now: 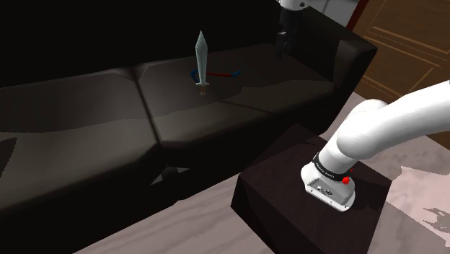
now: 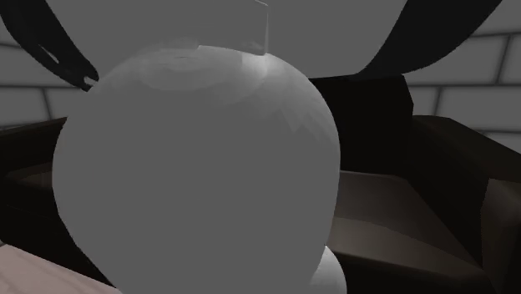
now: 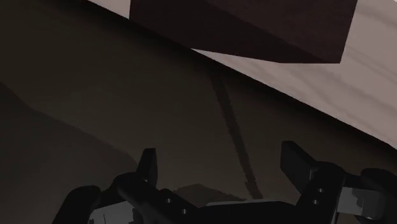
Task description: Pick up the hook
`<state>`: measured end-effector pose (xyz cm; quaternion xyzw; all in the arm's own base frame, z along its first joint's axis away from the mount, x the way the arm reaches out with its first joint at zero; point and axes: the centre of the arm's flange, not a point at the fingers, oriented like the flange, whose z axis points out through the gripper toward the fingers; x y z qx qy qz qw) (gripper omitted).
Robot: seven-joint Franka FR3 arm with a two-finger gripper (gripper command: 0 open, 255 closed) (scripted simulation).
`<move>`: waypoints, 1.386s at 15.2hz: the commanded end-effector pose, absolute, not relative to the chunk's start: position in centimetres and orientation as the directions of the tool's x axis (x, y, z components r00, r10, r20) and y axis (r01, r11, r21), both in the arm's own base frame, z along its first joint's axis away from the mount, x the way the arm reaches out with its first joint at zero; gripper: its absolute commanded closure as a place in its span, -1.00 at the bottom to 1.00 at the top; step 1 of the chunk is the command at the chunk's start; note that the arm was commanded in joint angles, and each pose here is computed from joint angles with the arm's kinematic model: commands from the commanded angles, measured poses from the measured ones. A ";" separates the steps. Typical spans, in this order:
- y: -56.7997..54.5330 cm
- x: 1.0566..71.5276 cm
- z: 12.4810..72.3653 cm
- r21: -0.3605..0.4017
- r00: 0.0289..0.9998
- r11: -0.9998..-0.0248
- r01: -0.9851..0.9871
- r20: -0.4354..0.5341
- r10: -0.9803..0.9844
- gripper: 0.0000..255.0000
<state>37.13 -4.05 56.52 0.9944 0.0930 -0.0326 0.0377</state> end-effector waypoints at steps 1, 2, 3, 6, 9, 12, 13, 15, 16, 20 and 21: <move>-5.2 39.2 55.5 0.065 0.963 -0.962 0.264 -0.079 0.259 -1.00; -5.6 40.3 54.9 0.063 0.952 -0.952 0.300 -0.083 0.295 -1.00; -5.9 41.5 54.4 0.060 0.940 -0.940 0.336 -0.086 0.330 -1.00; -6.7 44.9 52.6 0.051 0.896 -0.897 0.439 -0.096 0.433 -1.00; -7.0 48.5 50.8 0.042 0.842 -0.843 0.536 -0.104 0.530 -1.00; -7.0 52.0 48.9 0.031 0.776 -0.778 0.627 -0.111 0.621 -1.00; -6.9 53.2 48.3 0.028 0.752 -0.755 0.656 -0.114 0.649 -1.00; -6.6 55.5 47.1 0.020 0.701 -0.704 0.710 -0.118 0.704 -1.00; -6.3 56.6 46.4 0.016 0.674 -0.677 0.736 -0.119 0.729 -1.00; -5.0 61.1 43.8 0.000 0.556 -0.561 0.828 -0.125 0.821 -1.00; -4.5 62.1 43.2 -0.004 0.525 -0.530 0.848 -0.126 0.842 -1.00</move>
